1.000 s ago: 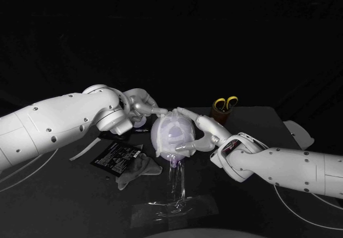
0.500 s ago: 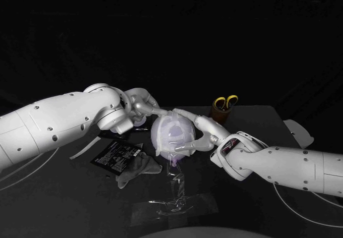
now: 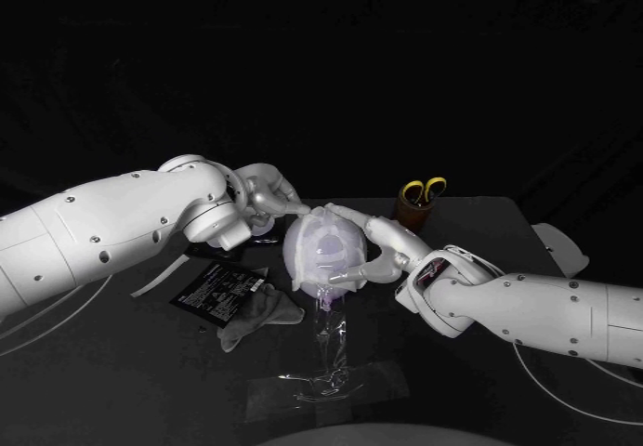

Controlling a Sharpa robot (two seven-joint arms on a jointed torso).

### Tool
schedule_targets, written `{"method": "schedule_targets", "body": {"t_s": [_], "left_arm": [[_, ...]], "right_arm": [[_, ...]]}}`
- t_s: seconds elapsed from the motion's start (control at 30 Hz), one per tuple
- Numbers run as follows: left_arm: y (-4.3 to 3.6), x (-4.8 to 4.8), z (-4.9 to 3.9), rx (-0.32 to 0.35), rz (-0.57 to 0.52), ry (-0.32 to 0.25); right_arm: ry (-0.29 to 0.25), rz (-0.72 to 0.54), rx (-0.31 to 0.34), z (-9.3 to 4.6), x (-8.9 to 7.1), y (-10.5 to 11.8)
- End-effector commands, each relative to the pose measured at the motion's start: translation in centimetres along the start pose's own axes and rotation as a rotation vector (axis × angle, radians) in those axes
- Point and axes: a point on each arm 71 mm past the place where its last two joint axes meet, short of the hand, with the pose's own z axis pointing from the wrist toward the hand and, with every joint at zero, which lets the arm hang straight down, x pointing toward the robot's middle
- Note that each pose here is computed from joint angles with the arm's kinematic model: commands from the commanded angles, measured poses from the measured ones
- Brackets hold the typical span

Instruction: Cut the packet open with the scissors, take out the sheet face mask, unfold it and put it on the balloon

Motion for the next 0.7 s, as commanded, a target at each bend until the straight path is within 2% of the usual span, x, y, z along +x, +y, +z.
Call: {"method": "schedule_targets", "body": {"t_s": [0.03,0.3,0.7], "left_arm": [[-0.27,-0.06,0.03,0.012,-0.014,-0.012],[-0.16,-0.32,-0.02,0.024,-0.029,-0.04],[0.49,-0.83,-0.3,0.027,-0.055,-0.067]], "right_arm": [[0.039,-0.007,0.001,-0.13,0.47,-0.02],[0.042,-0.007,0.006,-0.19,0.56,-0.11],[0.039,-0.007,0.007,-0.31,0.57,-0.16]]}}
